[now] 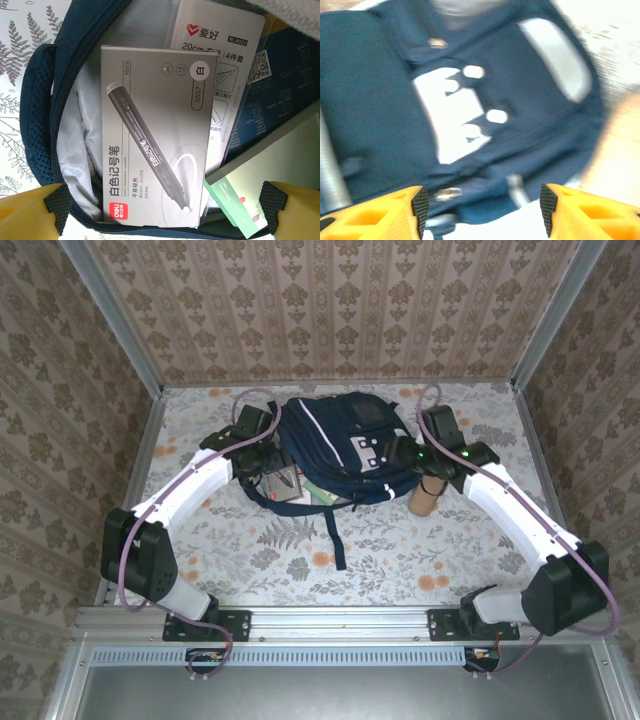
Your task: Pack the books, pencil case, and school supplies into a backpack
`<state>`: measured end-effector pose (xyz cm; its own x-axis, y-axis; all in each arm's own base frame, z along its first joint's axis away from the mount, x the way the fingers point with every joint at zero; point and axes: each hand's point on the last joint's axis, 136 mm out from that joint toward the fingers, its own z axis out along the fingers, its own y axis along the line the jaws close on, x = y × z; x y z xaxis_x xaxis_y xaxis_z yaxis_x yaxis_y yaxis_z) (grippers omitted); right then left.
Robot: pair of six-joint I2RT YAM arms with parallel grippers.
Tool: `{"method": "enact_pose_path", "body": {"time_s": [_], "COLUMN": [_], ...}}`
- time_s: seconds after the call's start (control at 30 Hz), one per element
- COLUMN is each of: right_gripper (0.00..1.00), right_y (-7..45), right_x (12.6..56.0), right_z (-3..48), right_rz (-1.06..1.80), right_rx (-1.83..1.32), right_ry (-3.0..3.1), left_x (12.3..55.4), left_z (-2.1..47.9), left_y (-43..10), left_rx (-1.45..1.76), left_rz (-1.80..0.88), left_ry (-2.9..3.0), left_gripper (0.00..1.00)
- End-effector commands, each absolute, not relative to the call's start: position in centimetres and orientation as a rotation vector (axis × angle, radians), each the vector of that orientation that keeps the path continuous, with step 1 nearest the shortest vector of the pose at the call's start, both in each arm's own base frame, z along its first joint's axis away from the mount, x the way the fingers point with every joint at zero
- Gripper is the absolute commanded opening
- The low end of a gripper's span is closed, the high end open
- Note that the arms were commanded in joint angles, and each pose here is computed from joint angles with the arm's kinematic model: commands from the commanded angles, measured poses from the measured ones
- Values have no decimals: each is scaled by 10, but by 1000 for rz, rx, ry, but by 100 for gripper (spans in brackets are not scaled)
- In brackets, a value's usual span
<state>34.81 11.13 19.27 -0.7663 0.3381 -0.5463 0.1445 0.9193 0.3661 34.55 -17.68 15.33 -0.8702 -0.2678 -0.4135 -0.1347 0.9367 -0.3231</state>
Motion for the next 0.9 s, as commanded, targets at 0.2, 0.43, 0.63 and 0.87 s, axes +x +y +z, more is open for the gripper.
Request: {"method": "enact_pose_path", "body": {"time_s": [0.2, 0.43, 0.63, 0.87], "right_gripper": [75, 78, 79, 79], "right_y": [61, 63, 52, 48], "right_x": [322, 338, 331, 326], "right_z": [116, 81, 53, 38], "right_rz": [291, 250, 122, 70], "right_rx": [525, 545, 573, 583], "right_ry": [2581, 2657, 2746, 2782], "left_x": [347, 338, 334, 336], "left_z": [161, 154, 154, 156], "left_y": [-178, -174, -170, -173], "left_rx": [-219, -209, -216, -212], "left_rz": [-422, -408, -413, -436], "left_ry": [2606, 2630, 2633, 2624], "left_gripper": [100, 99, 100, 100]}}
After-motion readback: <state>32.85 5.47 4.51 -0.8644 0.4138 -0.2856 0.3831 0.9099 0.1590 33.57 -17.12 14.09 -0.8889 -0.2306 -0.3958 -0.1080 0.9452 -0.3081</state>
